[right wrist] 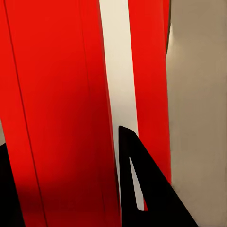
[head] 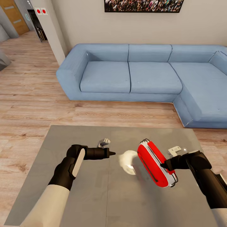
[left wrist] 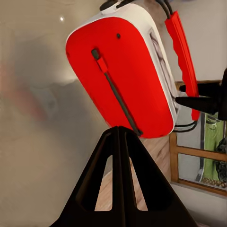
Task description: Turn on the radio receiver that's on the table in the living room.
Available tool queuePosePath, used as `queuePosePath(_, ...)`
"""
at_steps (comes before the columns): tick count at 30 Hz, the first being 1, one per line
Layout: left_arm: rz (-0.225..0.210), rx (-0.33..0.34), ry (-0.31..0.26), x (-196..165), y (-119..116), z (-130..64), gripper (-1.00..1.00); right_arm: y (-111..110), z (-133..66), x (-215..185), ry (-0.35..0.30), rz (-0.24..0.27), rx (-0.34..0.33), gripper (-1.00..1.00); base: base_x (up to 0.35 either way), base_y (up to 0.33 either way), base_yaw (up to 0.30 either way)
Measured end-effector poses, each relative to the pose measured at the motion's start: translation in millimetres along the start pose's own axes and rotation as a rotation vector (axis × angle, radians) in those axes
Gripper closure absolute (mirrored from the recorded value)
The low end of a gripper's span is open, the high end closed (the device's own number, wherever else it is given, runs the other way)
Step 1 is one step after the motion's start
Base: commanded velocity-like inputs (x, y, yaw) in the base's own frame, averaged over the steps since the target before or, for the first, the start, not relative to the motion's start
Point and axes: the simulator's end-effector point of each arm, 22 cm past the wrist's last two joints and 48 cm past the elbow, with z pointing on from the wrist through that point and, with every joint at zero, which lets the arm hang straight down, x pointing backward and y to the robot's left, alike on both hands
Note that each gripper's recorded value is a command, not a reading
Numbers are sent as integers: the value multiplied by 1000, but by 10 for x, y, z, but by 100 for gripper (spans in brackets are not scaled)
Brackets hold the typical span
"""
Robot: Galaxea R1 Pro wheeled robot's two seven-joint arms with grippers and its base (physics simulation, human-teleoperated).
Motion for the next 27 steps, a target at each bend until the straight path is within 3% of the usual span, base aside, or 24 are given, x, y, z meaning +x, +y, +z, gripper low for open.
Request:
queuePosePath(17, 0, 0, 0, 0, 0, 0, 100, 35, 156, 4, -55, -59, 66, 100, 0, 0, 0)
queuePosePath(27, 0, 0, 0, 0, 0, 0, 100, 71, 200, 28, -70, -80, 63, 100, 0, 0, 0)
